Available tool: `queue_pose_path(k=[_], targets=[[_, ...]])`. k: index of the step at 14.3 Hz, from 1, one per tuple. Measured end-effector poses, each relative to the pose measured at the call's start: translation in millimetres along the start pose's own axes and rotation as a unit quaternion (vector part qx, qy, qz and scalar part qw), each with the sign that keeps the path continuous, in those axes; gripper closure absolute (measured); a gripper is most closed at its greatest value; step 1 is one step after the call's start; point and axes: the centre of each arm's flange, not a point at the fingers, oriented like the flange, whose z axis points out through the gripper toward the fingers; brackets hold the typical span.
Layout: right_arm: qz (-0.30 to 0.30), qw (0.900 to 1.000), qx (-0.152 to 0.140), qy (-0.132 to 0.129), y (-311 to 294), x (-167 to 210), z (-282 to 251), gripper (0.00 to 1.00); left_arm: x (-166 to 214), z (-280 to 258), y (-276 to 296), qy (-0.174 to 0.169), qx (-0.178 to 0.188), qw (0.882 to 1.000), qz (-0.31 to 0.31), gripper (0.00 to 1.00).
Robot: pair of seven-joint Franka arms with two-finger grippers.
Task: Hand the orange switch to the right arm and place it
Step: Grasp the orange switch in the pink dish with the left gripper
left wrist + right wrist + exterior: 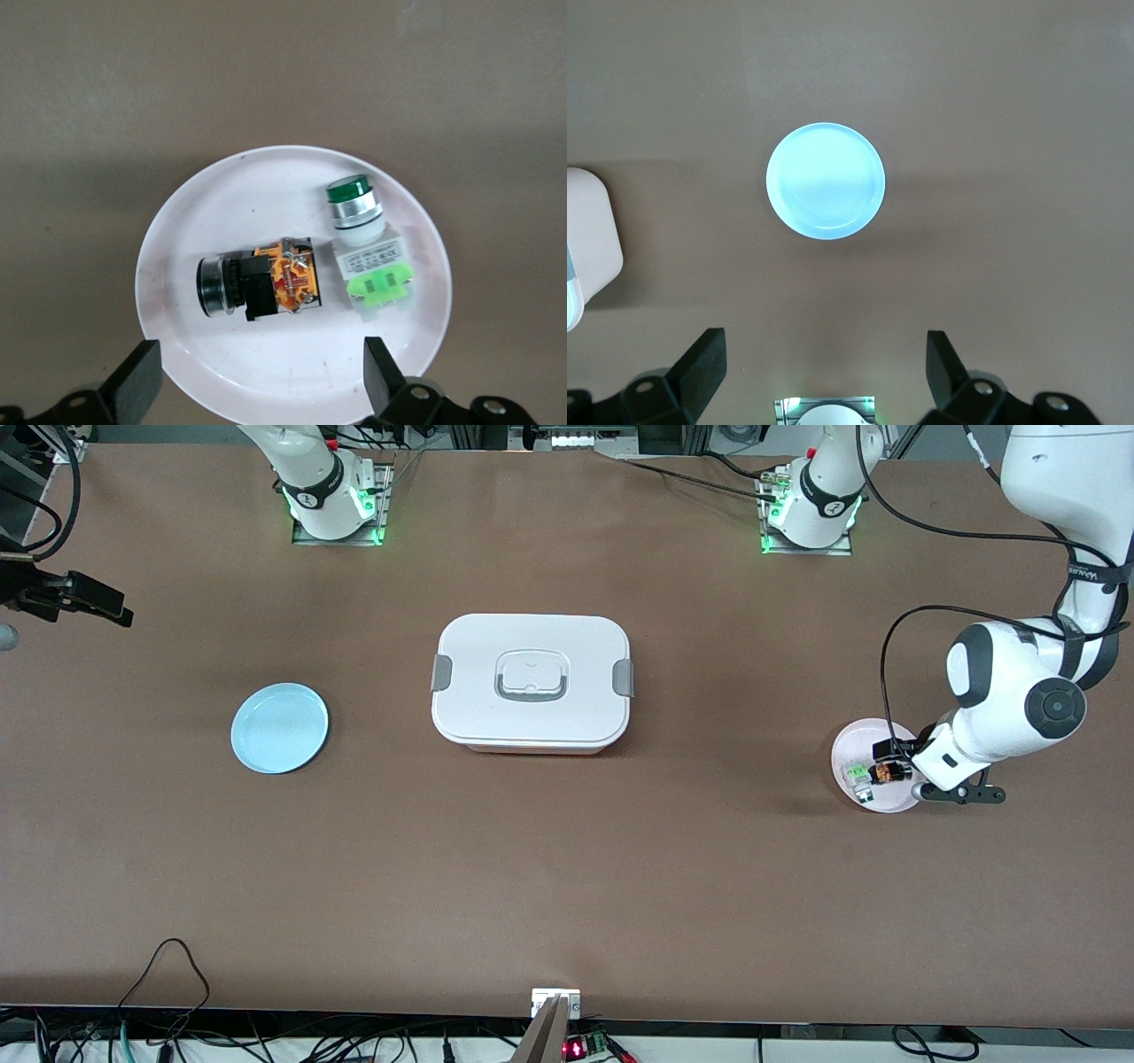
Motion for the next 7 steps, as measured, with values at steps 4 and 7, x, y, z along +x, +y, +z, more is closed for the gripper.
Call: queue_pose_path(k=[4, 7], targets=[[0.0, 1.0, 0.001, -0.014, 0.0, 1.5, 7.3, 0.0, 0.3, 20.2, -6.8, -0.005, -0.002, 1.0, -0.011, 0.13], [0.0, 1.0, 0.001, -0.016, -0.2, 3.1, 9.7, 0.0, 0.2, 25.8, -9.1, -0.008, -0.002, 1.0, -0.015, 0.13]])
